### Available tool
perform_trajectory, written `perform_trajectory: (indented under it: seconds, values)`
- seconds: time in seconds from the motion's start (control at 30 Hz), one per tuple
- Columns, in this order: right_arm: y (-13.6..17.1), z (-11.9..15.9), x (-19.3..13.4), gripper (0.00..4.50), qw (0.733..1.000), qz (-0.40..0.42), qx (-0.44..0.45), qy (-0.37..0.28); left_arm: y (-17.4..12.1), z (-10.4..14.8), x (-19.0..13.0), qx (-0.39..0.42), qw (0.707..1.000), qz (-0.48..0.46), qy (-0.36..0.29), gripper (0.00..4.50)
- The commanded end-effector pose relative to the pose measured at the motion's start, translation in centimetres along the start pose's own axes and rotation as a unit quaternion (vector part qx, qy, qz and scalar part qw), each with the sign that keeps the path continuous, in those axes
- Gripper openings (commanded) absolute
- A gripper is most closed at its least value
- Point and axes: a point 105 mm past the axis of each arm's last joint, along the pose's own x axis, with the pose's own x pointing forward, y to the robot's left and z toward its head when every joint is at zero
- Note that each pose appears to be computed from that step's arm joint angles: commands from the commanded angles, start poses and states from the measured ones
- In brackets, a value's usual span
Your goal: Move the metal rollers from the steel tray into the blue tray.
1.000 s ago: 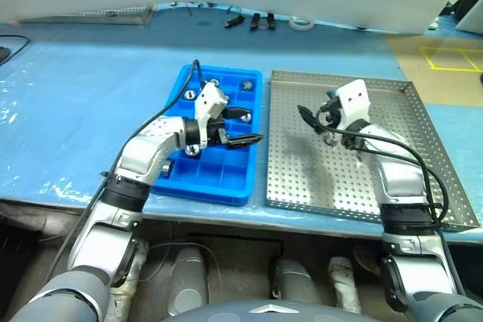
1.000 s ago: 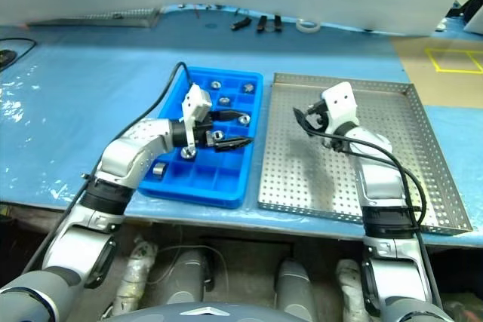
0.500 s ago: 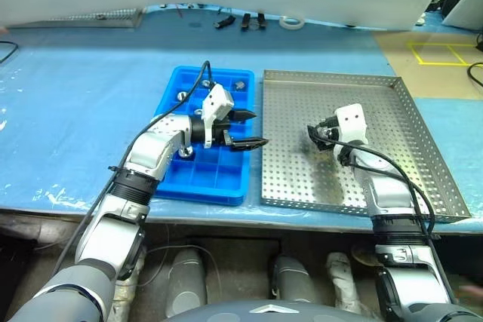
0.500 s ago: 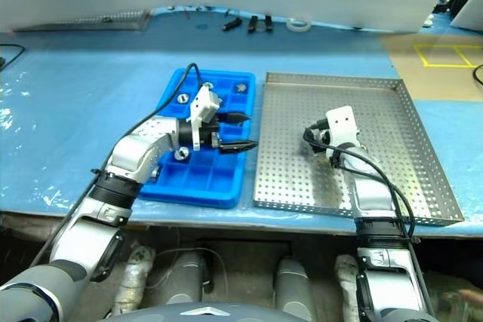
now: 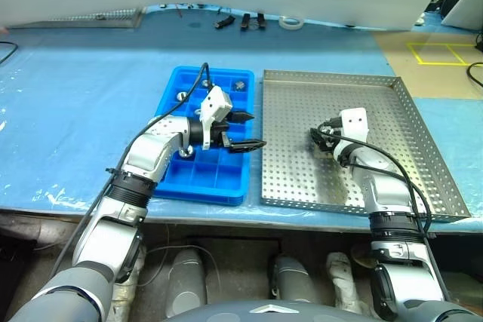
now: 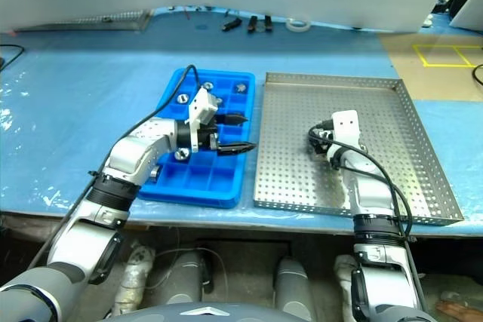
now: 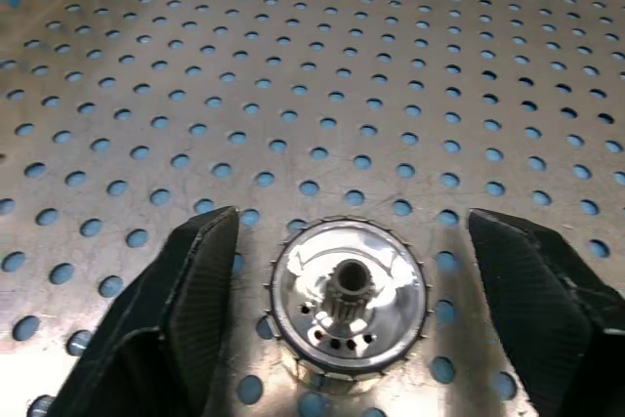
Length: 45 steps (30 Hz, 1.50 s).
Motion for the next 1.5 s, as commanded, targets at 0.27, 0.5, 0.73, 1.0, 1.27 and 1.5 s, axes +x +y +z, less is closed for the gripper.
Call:
perform_trajectory:
  seconds: [0.27,0.5,0.73,1.0,1.27,1.5]
  values:
    - [0.6,1.5,-0.4,1.66,1.0,0.015,-0.005,-0.024,0.0,1.1,-0.3,0.022,1.0,0.002,-0.009,4.5]
    - [3.2,4.1,-1.0,1.66,0.994,0.085,-0.019,-0.064,-0.1,1.3,-1.0,0.02,1.0,0.003,-0.009,4.5]
    - [8.6,8.1,-2.4,1.66,0.966,0.229,-0.057,-0.109,-0.5,1.4,-3.3,0.016,1.0,0.019,-0.006,4.5]
    - [14.1,8.7,-4.0,1.66,0.899,0.409,-0.123,-0.1,-1.4,0.0,-7.4,0.011,0.997,0.08,0.019,4.5]
    - [18.1,9.1,-4.5,1.66,0.841,0.508,-0.159,-0.095,-3.3,-1.5,-11.2,-0.01,0.986,0.164,0.032,4.5]
    - [19.5,9.2,-3.1,1.66,0.836,0.511,-0.175,-0.094,-4.6,-2.4,-12.3,-0.024,0.978,0.201,0.039,4.5]
